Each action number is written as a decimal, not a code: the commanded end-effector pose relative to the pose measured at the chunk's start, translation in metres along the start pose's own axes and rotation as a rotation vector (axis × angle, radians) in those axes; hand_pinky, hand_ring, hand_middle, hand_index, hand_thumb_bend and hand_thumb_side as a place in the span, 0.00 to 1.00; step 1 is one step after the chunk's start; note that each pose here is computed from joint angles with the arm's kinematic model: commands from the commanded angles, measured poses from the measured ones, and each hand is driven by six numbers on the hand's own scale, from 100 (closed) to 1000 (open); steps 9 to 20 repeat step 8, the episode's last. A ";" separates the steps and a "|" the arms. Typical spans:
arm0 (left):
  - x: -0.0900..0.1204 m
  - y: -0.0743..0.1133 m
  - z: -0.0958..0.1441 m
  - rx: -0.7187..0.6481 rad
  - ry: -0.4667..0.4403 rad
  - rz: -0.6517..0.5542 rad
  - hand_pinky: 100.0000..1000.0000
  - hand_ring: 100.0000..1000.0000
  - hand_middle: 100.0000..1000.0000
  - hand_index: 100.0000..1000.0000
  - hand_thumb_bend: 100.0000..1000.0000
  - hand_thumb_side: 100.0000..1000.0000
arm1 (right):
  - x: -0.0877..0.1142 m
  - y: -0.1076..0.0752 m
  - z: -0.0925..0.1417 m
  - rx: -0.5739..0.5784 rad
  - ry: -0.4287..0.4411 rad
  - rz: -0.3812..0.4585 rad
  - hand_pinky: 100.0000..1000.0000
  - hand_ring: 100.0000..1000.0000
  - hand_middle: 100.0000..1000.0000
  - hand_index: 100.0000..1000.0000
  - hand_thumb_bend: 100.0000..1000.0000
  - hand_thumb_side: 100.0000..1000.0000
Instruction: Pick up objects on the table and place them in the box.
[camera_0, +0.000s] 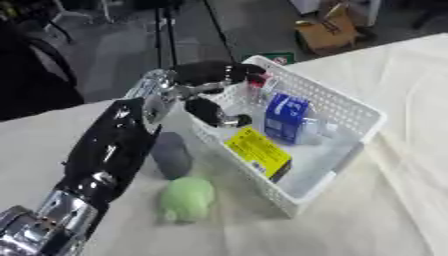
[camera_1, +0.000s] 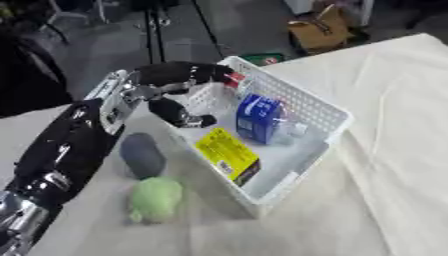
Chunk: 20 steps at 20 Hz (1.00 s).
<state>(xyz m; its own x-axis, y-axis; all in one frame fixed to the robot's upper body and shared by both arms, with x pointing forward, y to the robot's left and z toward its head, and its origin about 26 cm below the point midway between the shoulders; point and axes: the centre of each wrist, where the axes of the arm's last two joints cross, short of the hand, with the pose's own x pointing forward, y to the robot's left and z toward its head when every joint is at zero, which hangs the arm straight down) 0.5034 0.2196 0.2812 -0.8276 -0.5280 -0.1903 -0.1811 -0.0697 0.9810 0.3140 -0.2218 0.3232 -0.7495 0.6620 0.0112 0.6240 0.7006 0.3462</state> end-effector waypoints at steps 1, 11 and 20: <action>-0.004 0.013 0.005 0.027 -0.013 -0.013 0.93 0.94 1.00 1.00 0.23 0.84 | 0.004 0.000 -0.008 -0.020 -0.022 -0.009 0.73 0.72 0.65 0.78 0.00 1.00; -0.005 0.034 0.015 0.187 -0.025 0.025 0.92 0.90 0.98 1.00 0.13 0.88 | 0.002 -0.003 -0.007 -0.011 -0.026 0.008 0.73 0.72 0.65 0.78 0.00 1.00; -0.005 0.034 0.015 0.187 -0.025 0.025 0.92 0.90 0.98 1.00 0.13 0.88 | 0.002 -0.003 -0.007 -0.011 -0.026 0.008 0.73 0.72 0.65 0.78 0.00 1.00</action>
